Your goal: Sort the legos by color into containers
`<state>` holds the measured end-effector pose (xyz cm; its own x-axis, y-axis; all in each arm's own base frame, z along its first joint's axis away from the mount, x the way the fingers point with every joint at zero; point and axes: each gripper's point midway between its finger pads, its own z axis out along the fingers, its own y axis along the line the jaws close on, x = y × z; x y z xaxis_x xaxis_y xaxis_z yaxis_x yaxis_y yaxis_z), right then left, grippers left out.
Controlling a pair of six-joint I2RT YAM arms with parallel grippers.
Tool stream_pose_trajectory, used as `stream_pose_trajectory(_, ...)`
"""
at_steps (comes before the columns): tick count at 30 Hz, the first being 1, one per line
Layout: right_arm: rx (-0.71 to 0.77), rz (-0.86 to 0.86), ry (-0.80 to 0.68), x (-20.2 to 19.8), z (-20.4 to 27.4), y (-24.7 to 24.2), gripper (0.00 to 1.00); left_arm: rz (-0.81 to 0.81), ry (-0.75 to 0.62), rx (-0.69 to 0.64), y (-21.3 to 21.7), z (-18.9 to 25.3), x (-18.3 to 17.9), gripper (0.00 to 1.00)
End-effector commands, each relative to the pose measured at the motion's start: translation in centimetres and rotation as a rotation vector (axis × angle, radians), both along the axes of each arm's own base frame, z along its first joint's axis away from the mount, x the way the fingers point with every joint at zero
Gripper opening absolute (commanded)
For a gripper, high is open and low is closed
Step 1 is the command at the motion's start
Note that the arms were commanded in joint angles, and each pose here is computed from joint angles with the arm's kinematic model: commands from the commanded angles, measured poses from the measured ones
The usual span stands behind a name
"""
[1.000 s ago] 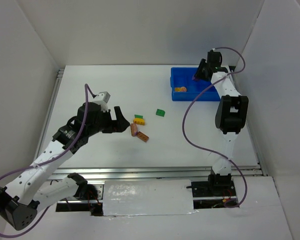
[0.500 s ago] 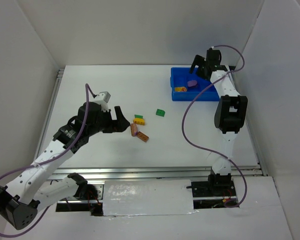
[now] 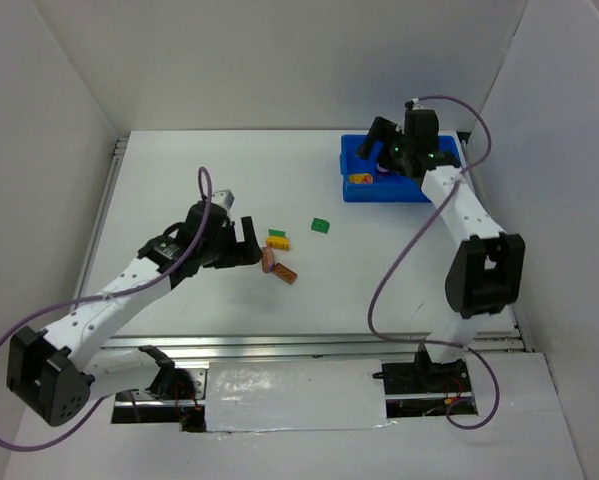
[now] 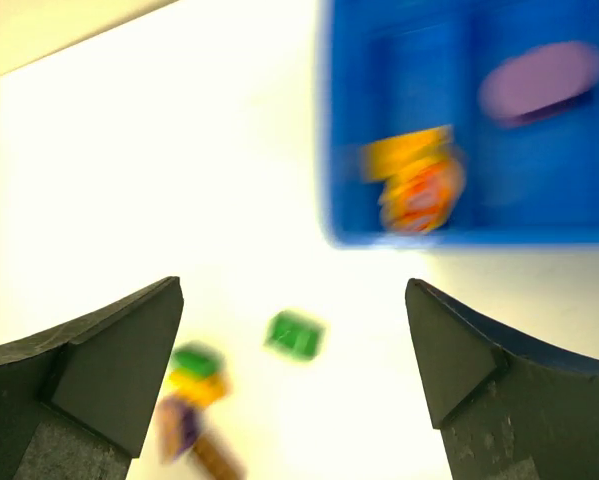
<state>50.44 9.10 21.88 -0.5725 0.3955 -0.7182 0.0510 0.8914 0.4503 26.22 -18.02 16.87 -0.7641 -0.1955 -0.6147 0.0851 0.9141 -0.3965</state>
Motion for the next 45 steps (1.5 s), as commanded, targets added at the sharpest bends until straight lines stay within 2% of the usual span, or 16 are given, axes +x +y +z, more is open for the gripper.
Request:
stream_pose_trajectory(1,0.064,0.088,-0.118,-4.3,4.8,4.1,1.0,0.039,0.089,0.057,-0.7,-3.0,0.5,0.99)
stream_pose_trajectory(2,0.059,0.104,-0.08,-6.1,3.0,5.2,1.0,0.048,0.101,0.07,-0.9,-3.4,0.6,1.0)
stream_pose_trajectory(3,0.069,0.09,-0.126,-7.7,4.8,5.2,1.0,0.066,0.135,0.094,-1.1,-4.6,0.9,1.0)
stream_pose_trajectory(5,0.101,0.064,-0.096,-9.9,3.4,5.3,1.0,0.079,0.132,0.106,-1.6,-4.8,1.7,1.0)
stream_pose_trajectory(6,0.125,0.065,-0.141,-11.3,5.1,5.2,1.0,0.101,0.152,0.122,-1.7,-5.7,2.0,0.99)
stream_pose_trajectory(7,0.133,0.05,-0.125,-12.2,4.0,4.8,1.0,0.121,0.138,0.141,-1.8,-5.8,2.5,0.96)
stream_pose_trajectory(9,0.179,0.062,-0.173,-13.9,5.6,5.0,1.0,0.15,0.146,0.165,-2.2,-6.7,3.3,0.94)
stream_pose_trajectory(12,0.189,0.113,-0.156,-15.5,5.1,5.8,1.0,0.166,0.159,0.19,-3.0,-7.7,4.5,0.84)
stream_pose_trajectory(23,0.168,0.18,-0.163,-17.1,5.0,6.4,1.0,0.251,0.202,0.292,-3.2,-11.1,6.8,0.79)
stream_pose_trajectory(30,0.191,0.248,-0.146,-17.4,4.4,7.6,1.0,0.289,0.209,0.341,-3.3,-11.8,7.9,0.68)
stream_pose_trajectory(31,0.189,0.247,-0.15,-17.4,4.5,7.6,1.0,0.3,0.215,0.354,-3.0,-12.1,7.7,0.61)
stream_pose_trajectory(34,0.177,0.247,-0.16,-17.6,4.9,7.4,1.0,0.296,0.228,0.363,-2.9,-12.7,7.5,0.57)
stream_pose_trajectory(37,0.171,0.239,-0.177,-17.8,5.4,7.1,1.0,0.295,0.243,0.368,-2.8,-13.4,7.2,0.49)
stream_pose_trajectory(42,0.177,0.255,-0.18,-18.1,5.6,7.3,1.0,0.289,0.268,0.385,-2.3,-14.6,6.3,0.5)
stream_pose_trajectory(44,0.177,0.256,-0.179,-18.1,5.6,7.3,1.0,0.286,0.269,0.384,-2.1,-14.6,6.0,0.53)
stream_pose_trajectory(45,0.18,0.263,-0.178,-18.2,5.6,7.4,1.0,0.285,0.267,0.379,-2.1,-14.5,6.0,0.6)
